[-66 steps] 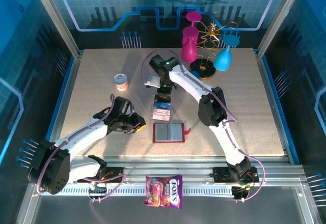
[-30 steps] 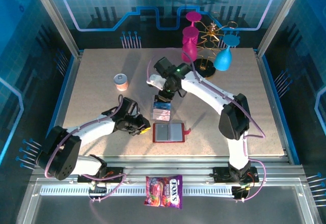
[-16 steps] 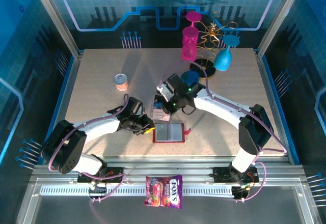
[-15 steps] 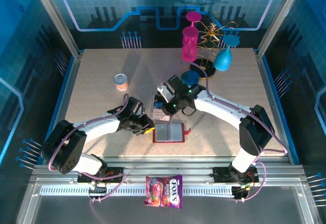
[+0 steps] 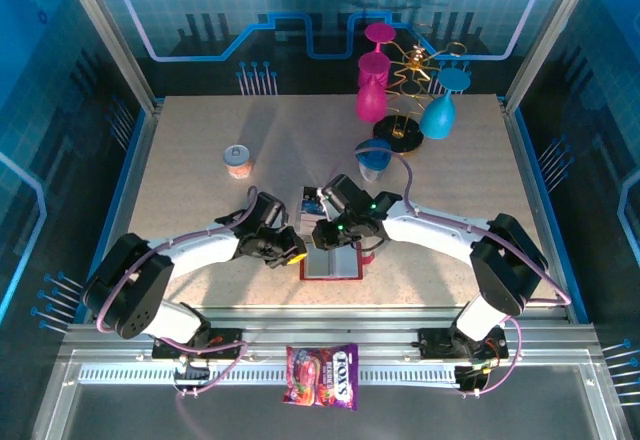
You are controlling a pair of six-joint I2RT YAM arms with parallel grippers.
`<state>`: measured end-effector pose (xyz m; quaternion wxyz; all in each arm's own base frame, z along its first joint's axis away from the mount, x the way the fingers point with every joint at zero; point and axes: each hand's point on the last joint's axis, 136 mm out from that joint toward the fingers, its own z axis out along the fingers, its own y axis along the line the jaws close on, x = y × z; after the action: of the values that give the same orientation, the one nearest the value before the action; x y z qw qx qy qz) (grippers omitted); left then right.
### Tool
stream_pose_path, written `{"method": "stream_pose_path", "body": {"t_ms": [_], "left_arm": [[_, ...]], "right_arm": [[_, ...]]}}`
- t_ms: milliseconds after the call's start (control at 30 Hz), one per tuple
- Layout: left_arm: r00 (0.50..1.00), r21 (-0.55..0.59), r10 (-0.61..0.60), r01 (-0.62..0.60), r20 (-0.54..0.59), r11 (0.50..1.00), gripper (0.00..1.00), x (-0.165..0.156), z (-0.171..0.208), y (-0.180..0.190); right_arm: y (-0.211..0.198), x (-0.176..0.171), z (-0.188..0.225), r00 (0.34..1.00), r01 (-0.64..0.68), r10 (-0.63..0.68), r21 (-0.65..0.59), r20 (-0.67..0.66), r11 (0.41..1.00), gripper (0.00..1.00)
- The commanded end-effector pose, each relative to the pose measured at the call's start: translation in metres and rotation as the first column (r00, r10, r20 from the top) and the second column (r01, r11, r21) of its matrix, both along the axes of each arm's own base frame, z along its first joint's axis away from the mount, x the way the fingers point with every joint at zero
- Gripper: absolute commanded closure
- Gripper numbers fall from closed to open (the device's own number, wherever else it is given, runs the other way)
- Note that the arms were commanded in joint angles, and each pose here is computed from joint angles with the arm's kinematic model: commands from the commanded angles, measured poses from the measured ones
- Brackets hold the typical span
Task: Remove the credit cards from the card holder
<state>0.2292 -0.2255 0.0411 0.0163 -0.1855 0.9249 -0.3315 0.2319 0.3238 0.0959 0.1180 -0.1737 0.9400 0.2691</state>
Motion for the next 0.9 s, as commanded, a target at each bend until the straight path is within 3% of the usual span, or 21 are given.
{"method": "stream_pose_path", "body": {"t_ms": [0, 467, 867], "left_arm": [[1.0, -0.002, -0.008, 0.008, -0.026, 1.0, 0.86, -0.006, -0.006, -0.002], [0.997, 0.028, -0.017, 0.019, -0.08, 0.999, 0.87, -0.017, -0.027, 0.003], [0.995, 0.048, -0.013, 0.018, -0.095, 0.999, 0.88, -0.021, -0.032, 0.006]], "right_arm": [[0.004, -0.009, -0.003, 0.994, 0.064, -0.058, 0.062, -0.094, 0.996, 0.81], [0.009, -0.025, -0.04, 0.964, 0.103, -0.083, 0.067, -0.254, 0.992, 0.72], [0.007, -0.026, -0.058, 0.952, 0.113, -0.102, 0.021, -0.29, 0.993, 0.63]]}}
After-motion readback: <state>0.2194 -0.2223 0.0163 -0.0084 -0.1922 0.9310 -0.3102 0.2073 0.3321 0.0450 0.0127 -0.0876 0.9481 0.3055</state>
